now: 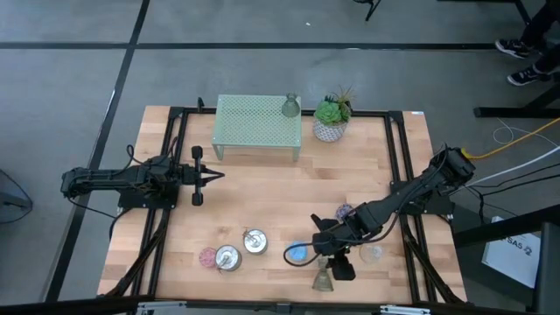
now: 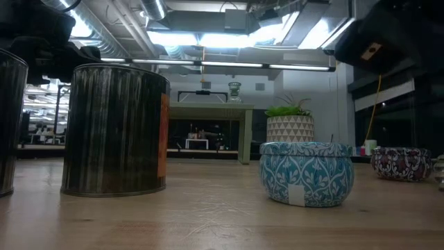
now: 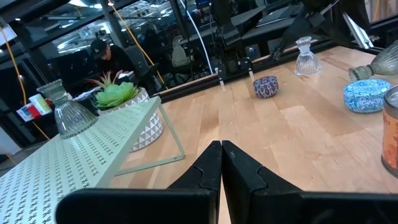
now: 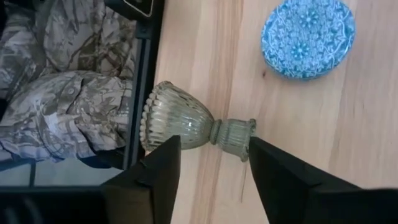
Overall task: Pick & Place candle stick holders
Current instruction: Put the green glass candle holder on the shelf
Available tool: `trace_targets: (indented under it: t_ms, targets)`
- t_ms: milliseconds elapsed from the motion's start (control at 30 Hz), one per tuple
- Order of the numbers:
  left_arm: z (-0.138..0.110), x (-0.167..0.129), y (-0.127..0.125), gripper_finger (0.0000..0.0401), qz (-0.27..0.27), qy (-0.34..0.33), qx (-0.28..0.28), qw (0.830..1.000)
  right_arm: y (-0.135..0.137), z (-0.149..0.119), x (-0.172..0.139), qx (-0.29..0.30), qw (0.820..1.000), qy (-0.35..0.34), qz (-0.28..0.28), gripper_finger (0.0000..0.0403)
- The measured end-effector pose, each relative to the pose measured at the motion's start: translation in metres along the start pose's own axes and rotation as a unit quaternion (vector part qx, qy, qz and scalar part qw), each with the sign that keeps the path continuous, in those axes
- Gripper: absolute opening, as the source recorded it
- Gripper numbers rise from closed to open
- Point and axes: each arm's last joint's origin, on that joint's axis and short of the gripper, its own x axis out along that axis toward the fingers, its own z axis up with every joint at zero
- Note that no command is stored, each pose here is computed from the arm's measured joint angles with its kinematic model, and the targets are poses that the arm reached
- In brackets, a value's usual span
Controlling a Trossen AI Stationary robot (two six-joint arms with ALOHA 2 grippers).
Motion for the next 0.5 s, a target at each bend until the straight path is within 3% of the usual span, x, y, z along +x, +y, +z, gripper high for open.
trace_targets:
  t_ms: [500]
  targets:
    - [0.0,0.0,0.0,0.0006,0.0,0.0,0.0,1.0,0.0093,0.0092,-0.0002,0.005,0.998,-0.053,0.035,0.017]
